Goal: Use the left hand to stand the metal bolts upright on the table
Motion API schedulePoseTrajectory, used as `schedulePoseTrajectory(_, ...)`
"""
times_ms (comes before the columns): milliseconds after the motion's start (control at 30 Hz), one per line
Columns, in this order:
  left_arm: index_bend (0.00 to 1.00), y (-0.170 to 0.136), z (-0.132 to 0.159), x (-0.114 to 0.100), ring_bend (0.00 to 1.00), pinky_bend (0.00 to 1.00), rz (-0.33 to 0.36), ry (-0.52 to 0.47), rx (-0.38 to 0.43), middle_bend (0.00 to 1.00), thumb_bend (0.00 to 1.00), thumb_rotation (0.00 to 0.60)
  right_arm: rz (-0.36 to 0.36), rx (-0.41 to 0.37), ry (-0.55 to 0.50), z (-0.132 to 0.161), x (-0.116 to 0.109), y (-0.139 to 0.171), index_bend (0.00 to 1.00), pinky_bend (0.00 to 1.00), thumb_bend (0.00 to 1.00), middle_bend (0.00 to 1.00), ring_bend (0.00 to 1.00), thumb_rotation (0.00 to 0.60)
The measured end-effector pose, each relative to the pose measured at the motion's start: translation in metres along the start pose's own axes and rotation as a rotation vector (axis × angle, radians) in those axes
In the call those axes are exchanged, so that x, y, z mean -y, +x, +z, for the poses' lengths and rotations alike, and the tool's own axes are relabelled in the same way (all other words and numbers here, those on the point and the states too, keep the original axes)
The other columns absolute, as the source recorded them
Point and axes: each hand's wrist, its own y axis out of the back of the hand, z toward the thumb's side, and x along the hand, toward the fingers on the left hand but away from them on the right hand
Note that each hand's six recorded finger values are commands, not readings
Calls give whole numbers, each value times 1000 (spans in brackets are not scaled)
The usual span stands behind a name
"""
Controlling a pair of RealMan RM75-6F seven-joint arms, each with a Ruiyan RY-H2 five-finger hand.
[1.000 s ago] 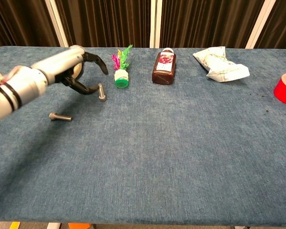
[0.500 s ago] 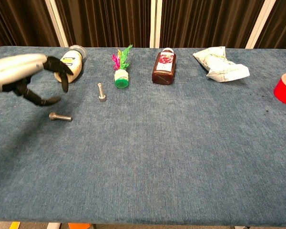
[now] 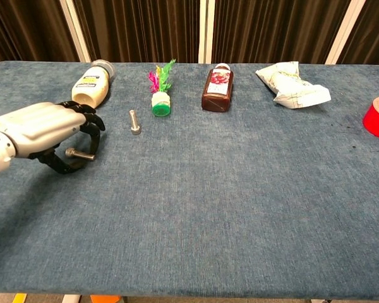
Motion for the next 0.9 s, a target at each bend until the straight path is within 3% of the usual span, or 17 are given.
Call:
schedulePoseTrajectory(600, 500, 10, 2, -1, 20, 18, -10, -11, -20, 167, 380, 600, 3, 7, -1, -2, 1, 1, 111, 105, 230, 169, 46, 600)
schedulePoseTrajectory(767, 516, 10, 3, -2, 20, 18, -5, -81, -26, 172, 408, 600, 1, 8, -1, -2, 0, 2, 111, 105, 230, 169, 46, 600)
schedulePoseTrajectory(900, 517, 11, 1, -7, 21, 18, 14, -200, -33, 172, 412, 600, -4, 10, 0, -2, -1, 3, 111, 105, 230, 169, 46, 600)
